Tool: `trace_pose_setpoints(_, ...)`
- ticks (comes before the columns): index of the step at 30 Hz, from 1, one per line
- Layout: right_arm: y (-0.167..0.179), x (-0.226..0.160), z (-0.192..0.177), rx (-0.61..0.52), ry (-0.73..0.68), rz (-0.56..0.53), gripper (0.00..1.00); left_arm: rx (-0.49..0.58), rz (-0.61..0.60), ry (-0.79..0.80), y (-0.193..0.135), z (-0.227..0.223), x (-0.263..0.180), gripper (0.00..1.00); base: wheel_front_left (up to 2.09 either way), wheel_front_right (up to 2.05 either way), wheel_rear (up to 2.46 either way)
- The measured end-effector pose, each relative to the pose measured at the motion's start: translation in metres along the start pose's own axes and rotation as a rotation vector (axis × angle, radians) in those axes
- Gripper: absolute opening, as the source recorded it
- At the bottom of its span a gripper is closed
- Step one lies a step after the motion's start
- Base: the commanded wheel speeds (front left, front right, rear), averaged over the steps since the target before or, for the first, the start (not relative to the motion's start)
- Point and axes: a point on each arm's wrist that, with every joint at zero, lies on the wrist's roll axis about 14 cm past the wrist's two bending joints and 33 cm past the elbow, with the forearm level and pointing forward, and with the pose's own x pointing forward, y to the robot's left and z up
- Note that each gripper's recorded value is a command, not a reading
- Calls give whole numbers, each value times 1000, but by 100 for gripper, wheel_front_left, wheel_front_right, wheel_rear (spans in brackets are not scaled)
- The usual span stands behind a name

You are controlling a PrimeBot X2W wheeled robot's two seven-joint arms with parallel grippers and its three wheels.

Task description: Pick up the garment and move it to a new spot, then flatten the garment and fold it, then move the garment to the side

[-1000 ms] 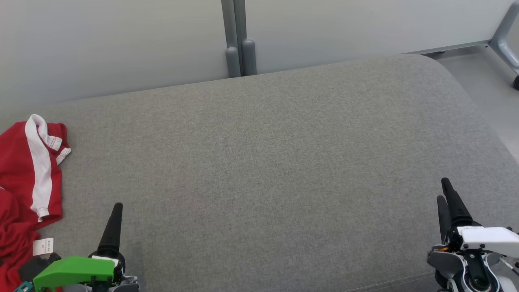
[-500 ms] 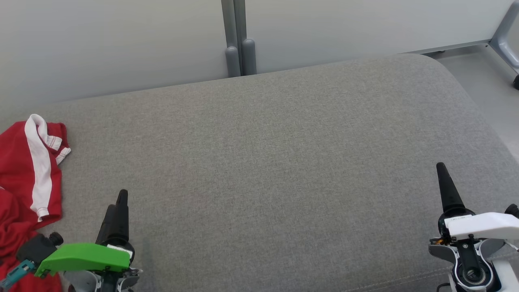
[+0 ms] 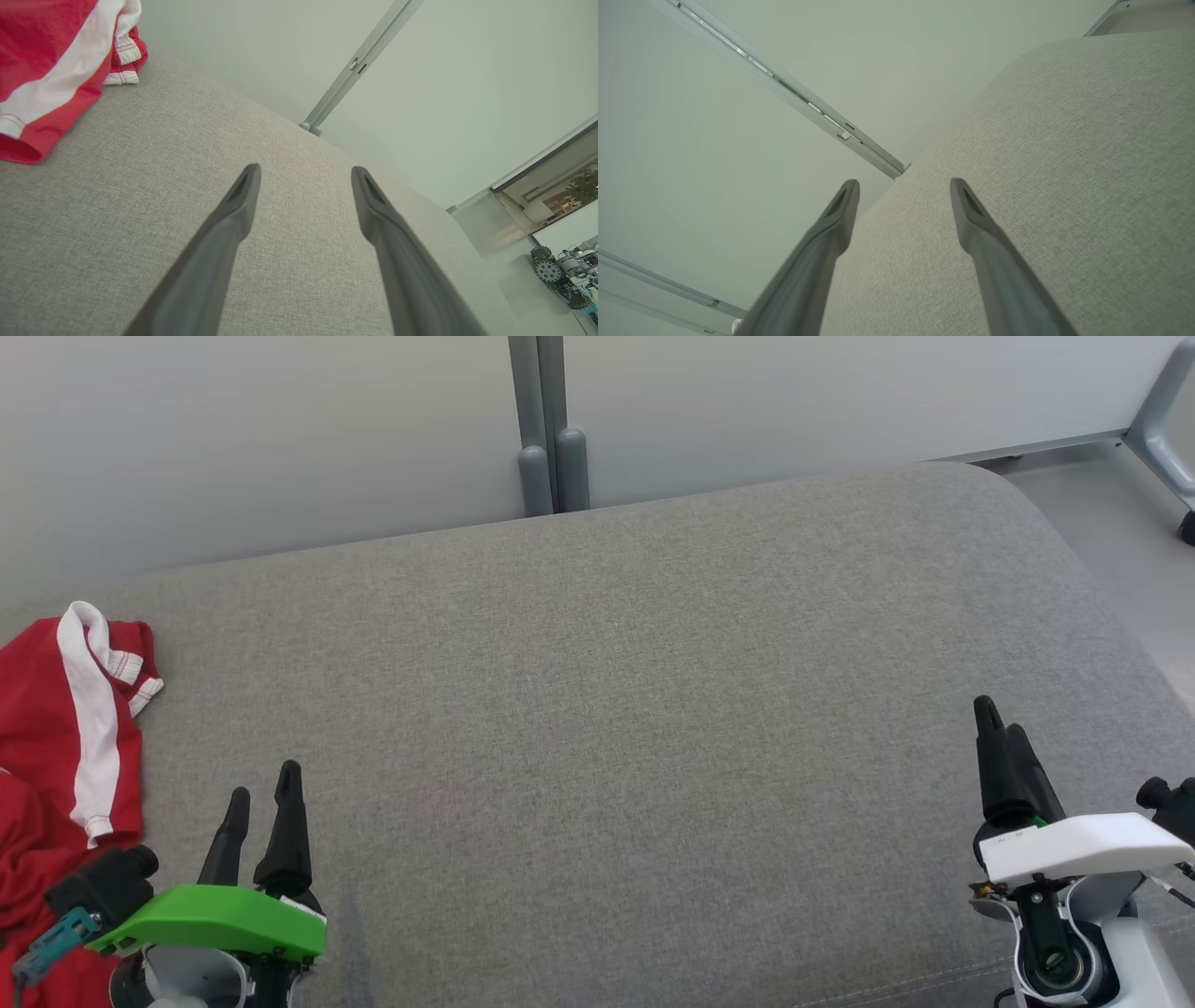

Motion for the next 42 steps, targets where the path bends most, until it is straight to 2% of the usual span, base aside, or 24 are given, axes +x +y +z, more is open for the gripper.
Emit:
trace_pose_setpoints(25, 22, -16, -13, -413, -14, 86, 100, 413, 8, -91, -2, 10, -15, 100, 0, 0, 0)
trace_pose_setpoints(42, 51, -21, -20, -682, -56, 218, 100, 655, -18, -175, -13, 19, -23, 100, 0, 0, 0)
